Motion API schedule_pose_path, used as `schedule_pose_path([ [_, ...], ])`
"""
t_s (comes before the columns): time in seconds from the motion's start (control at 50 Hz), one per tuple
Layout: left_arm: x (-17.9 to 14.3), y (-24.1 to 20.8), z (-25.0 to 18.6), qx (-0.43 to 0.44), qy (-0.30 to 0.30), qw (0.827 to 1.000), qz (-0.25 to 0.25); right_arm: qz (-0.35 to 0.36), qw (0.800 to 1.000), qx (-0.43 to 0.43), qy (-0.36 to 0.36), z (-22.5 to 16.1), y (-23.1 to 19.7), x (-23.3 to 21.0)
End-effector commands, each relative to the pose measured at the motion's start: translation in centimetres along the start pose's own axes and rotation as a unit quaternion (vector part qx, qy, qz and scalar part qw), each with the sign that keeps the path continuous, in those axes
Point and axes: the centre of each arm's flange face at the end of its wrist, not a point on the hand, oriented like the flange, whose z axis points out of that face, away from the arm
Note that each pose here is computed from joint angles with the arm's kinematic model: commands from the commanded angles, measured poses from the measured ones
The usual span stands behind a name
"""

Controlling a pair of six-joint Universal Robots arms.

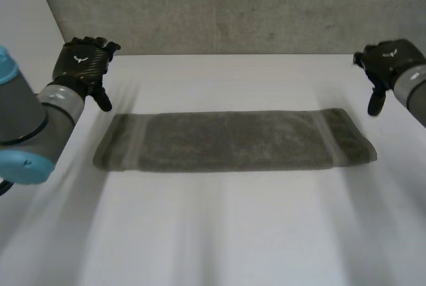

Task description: Fold the laundry

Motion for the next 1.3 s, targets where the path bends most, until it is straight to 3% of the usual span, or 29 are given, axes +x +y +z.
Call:
schedule_pose_path([
  [0.02, 0.0, 0.1, -4.0, -0.019, 0.0, 0.995, -0.097, 0.046, 0.996, -0.052, -0.056, -1.9, 4.0, -1.0],
  [0.18, 0.2, 1.3, -4.8, 0.005, -0.008, 0.995, -0.102, 0.068, 0.99, -0.055, -0.11, -0.7, 8.6, -2.9],
  [0.48, 0.3, 2.1, -5.1, 0.01, -0.011, 0.995, -0.101, 0.05, 0.992, -0.056, -0.101, 2.0, 12.0, -4.1],
  [0.7, 0.3, 2.3, -5.1, 0.009, -0.012, 0.995, -0.101, 0.028, 0.994, -0.106, 0.015, 3.9, 13.8, 0.0],
  [0.86, 0.3, 2.3, -5.1, 0.009, -0.012, 0.995, -0.101, -0.053, 0.986, -0.136, 0.082, 3.8, 15.0, 5.4],
  [0.98, 0.2, 2.4, -5.2, 0.007, -0.012, 0.995, -0.101, -0.06, 0.989, -0.082, 0.106, 3.4, 10.8, 6.4],
  [1.02, 0.2, 2.4, -5.2, 0.007, -0.014, 0.995, -0.102, -0.069, 0.992, -0.048, 0.097, 3.1, 8.2, 5.1],
  [1.06, 0.2, 2.5, -5.2, 0.006, -0.014, 0.995, -0.101, -0.094, 0.993, 0.035, 0.055, 2.3, 2.4, 0.2],
  [1.08, 0.2, 2.5, -5.2, 0.006, -0.014, 0.995, -0.102, -0.094, 0.993, 0.036, 0.055, 2.3, 2.4, 0.2],
  [1.12, 0.2, 2.5, -5.2, 0.006, -0.014, 0.995, -0.102, -0.116, 0.986, 0.118, 0.004, 0.5, -2.9, -5.6],
  [1.18, 0.2, 2.5, -5.2, 0.005, -0.014, 0.995, -0.102, -0.122, 0.98, 0.156, -0.025, -0.7, -5.1, -8.6],
  [1.22, 0.2, 2.5, -5.3, 0.006, -0.013, 0.995, -0.102, -0.138, 0.964, 0.208, -0.093, -2.6, -7.3, -15.0],
  [1.24, 0.2, 2.5, -5.3, 0.006, -0.013, 0.995, -0.102, -0.138, 0.964, 0.208, -0.094, -2.6, -7.3, -15.0],
  [1.28, 0.2, 2.5, -5.3, 0.006, -0.013, 0.995, -0.102, -0.158, 0.945, 0.238, -0.156, -4.4, -7.9, -21.1],
  [1.3, 0.2, 2.5, -5.3, 0.006, -0.013, 0.995, -0.102, -0.158, 0.945, 0.239, -0.156, -4.4, -7.9, -21.2],
])
